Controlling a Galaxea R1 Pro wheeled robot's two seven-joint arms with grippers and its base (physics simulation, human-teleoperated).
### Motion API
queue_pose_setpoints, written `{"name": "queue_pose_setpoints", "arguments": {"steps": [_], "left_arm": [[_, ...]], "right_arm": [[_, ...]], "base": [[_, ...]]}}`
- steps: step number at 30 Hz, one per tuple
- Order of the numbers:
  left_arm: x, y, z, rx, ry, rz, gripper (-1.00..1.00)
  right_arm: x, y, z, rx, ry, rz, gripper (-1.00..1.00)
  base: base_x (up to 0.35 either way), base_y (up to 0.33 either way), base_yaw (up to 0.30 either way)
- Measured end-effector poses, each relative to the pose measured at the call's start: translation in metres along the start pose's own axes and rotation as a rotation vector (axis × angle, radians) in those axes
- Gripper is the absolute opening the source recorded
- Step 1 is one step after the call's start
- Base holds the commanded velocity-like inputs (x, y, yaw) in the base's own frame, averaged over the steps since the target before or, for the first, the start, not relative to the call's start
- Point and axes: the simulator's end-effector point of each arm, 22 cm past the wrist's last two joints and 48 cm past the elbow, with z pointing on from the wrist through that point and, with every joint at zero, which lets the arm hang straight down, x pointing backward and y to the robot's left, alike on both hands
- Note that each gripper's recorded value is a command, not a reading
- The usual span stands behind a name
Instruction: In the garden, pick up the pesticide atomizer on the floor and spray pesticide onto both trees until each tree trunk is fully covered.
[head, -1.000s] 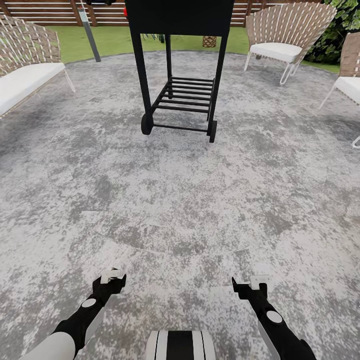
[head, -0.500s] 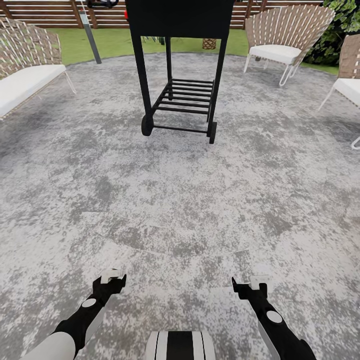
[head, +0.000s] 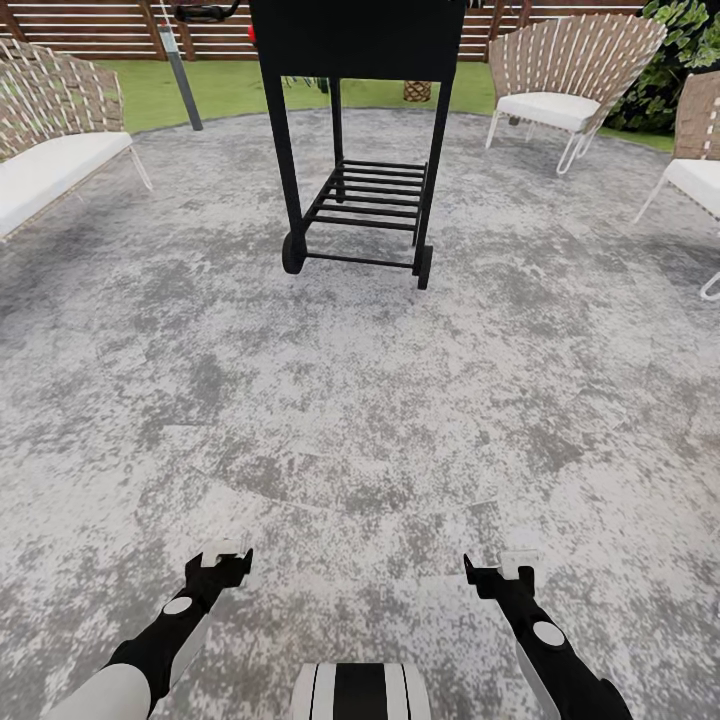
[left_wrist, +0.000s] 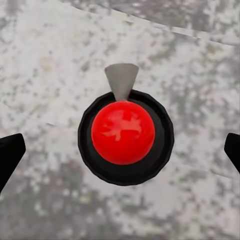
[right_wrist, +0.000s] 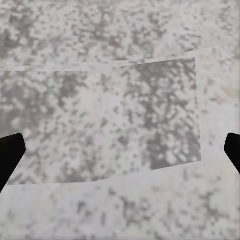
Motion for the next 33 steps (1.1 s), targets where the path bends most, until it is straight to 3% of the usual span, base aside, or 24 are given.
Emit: {"name": "queue_pose_setpoints", "arguments": {"steps": [9,10,33], "left_arm": [[-0.0007,0.0003,-0.0002,-0.001,-0.001,-0.001,1.00],[-0.0008,0.0004,-0.0002,-0.001,-0.001,-0.001,-1.00],[-0.0015,0.0031,-0.0001,-0.008,-0.003,-0.013,-1.00]], "right_arm": [[-0.0006,0.0000,-0.0001,0.000,-0.001,0.000,1.00],[-0.0006,0.0000,-0.0001,0.000,-0.001,0.000,1.00],[0.0001,0.0000,-0.0002,0.000,0.000,0.000,1.00]], "base": [[0.000,0.000,0.000],[0.000,0.000,0.000],[0.000,0.000,0.000]]}}
